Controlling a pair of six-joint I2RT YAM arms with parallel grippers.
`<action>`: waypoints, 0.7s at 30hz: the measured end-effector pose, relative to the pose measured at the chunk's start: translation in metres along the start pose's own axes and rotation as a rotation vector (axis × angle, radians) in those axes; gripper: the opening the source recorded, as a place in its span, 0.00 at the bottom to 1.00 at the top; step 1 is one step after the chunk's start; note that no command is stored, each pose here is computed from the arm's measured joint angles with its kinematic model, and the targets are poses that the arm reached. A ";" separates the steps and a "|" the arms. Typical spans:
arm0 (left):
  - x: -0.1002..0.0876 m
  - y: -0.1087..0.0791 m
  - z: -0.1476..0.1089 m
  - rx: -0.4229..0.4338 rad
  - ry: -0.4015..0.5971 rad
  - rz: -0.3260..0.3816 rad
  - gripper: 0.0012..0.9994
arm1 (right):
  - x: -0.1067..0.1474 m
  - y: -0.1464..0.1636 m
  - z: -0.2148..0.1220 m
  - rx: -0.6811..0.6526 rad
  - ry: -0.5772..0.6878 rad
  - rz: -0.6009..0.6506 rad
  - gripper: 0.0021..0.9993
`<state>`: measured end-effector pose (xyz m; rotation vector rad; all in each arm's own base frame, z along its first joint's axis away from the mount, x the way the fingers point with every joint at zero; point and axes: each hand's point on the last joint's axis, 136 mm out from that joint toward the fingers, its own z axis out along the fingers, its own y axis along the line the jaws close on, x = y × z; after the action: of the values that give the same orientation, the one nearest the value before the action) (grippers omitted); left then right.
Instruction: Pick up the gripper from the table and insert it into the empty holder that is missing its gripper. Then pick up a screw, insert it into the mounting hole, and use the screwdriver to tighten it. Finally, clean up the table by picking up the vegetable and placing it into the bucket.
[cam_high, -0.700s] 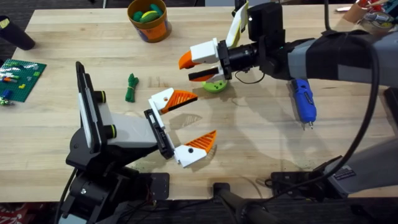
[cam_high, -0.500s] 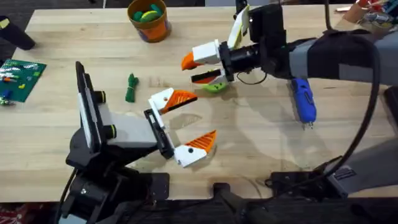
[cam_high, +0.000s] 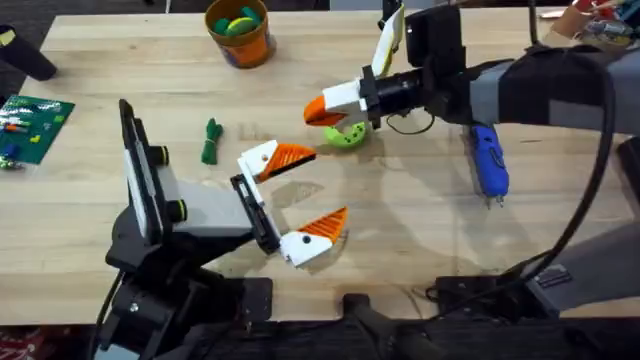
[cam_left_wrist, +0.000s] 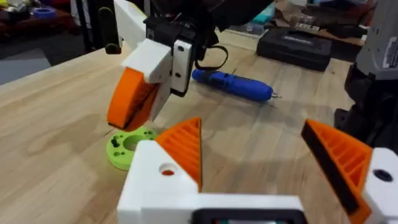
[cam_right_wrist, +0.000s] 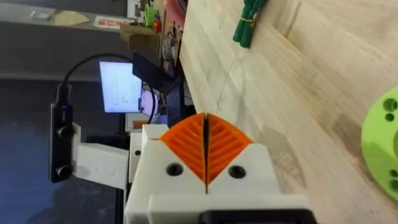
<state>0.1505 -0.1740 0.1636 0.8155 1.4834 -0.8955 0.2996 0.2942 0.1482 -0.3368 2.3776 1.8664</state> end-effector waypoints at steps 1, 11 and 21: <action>0.000 0.000 0.000 0.000 0.000 0.000 0.99 | 0.000 0.000 -0.001 -0.003 0.001 -0.004 0.01; 0.000 0.000 0.000 0.000 0.000 0.000 0.99 | -0.001 0.001 -0.006 -0.019 0.003 -0.019 0.71; 0.000 0.001 0.000 -0.008 -0.001 0.000 0.99 | 0.011 0.012 -0.007 -0.087 0.065 -0.067 0.99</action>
<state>0.1517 -0.1734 0.1636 0.8098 1.4854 -0.8893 0.2865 0.2890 0.1587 -0.4869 2.2989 1.9615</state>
